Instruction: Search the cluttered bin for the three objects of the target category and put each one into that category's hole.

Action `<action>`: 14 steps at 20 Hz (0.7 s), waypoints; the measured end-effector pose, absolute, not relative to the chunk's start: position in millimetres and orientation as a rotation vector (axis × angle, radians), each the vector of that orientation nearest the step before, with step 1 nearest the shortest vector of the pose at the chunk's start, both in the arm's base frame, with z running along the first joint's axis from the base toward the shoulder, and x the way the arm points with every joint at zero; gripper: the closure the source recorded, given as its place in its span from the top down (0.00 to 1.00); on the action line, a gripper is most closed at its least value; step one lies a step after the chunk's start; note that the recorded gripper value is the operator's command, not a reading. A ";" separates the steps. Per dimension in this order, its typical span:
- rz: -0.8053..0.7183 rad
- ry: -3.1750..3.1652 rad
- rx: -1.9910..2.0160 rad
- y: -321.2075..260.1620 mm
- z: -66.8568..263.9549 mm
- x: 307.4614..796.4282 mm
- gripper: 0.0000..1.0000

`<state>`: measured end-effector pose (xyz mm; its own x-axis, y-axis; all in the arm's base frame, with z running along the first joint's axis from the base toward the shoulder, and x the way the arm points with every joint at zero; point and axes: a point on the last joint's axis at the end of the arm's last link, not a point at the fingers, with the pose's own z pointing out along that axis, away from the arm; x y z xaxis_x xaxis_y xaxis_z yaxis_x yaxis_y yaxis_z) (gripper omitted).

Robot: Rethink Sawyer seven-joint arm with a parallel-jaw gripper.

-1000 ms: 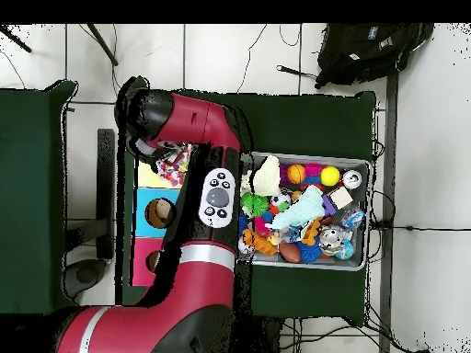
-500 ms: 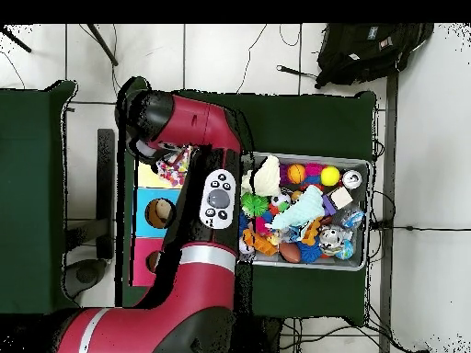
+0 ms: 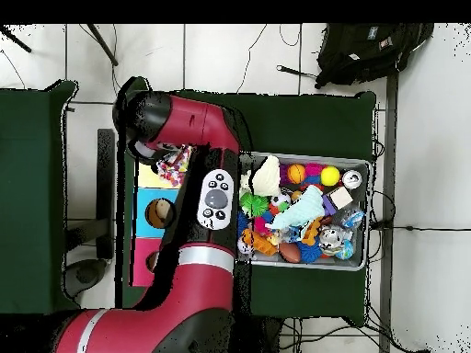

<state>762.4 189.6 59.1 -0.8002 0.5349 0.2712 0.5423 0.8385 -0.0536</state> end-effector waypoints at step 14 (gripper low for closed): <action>-0.014 -2.773 -0.820 184.8 71.7 757.9 1.00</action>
